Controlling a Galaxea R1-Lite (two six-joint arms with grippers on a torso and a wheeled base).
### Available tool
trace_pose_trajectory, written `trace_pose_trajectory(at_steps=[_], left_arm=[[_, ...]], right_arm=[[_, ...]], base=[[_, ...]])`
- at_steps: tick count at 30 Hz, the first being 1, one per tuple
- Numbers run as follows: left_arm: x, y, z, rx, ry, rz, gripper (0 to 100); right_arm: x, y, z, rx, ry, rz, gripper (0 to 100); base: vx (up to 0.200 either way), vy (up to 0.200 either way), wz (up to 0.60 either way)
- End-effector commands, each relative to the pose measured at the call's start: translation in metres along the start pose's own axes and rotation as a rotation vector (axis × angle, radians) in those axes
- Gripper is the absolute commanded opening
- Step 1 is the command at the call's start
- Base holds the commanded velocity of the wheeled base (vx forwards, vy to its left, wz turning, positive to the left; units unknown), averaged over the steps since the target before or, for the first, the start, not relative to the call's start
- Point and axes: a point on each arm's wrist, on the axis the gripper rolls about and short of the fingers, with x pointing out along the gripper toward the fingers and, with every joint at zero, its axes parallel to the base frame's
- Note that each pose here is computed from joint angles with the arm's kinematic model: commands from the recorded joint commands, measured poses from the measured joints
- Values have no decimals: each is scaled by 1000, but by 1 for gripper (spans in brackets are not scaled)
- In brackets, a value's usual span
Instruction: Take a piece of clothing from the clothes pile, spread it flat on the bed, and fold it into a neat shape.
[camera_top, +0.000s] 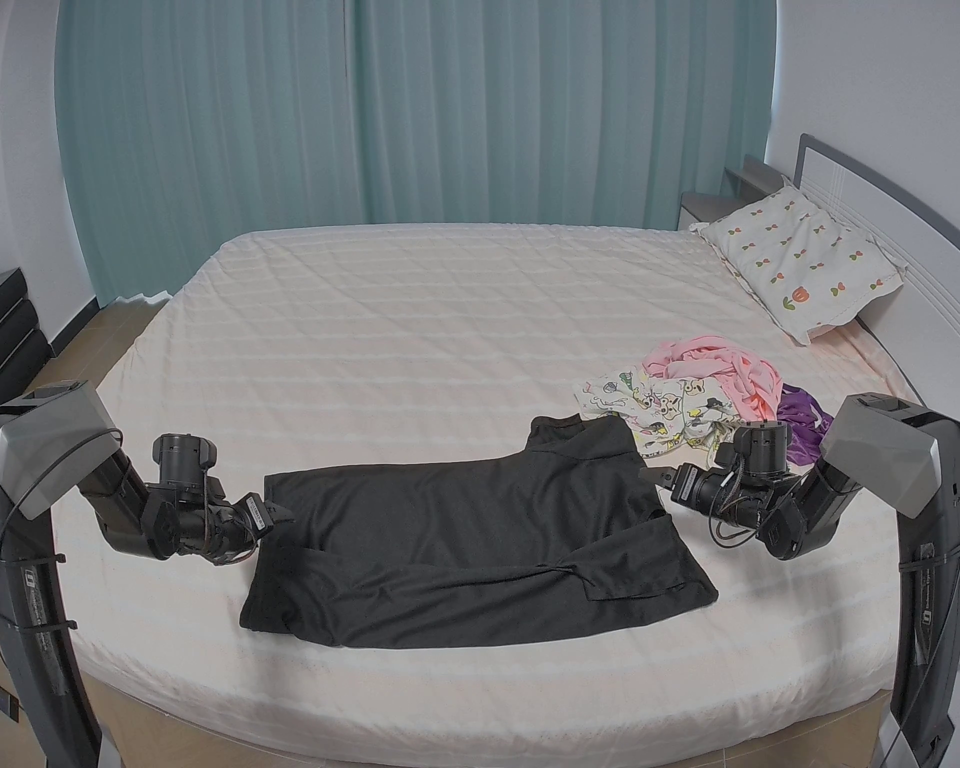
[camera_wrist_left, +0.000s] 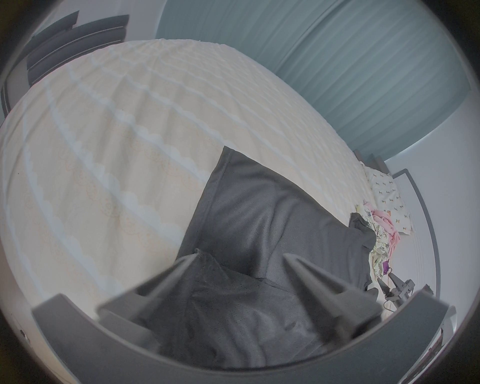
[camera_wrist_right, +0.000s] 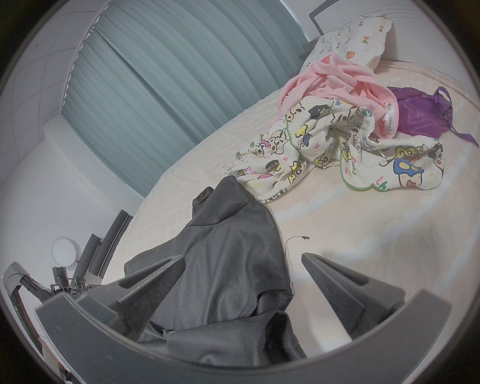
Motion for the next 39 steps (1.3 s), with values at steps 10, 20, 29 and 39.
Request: trace_pose_trajectory(at_steps=[10, 20, 29, 39], left_arm=[[11, 15, -13, 73, -2, -42, 100], [15, 17, -16, 79, 16, -45, 0], [9, 21, -18, 68, 15, -21, 0], [-4, 23, -24, 59, 14, 17, 0]], right_arm=[[12, -7, -6, -46, 18, 10, 100], [16, -6, -3, -50, 10, 31, 100], [13, -6, -13, -118, 69, 68, 100], [6, -10, -28, -222, 138, 109, 100]], base=[[0, 0, 0], [0, 0, 0], [0, 0, 0], [0, 0, 0]])
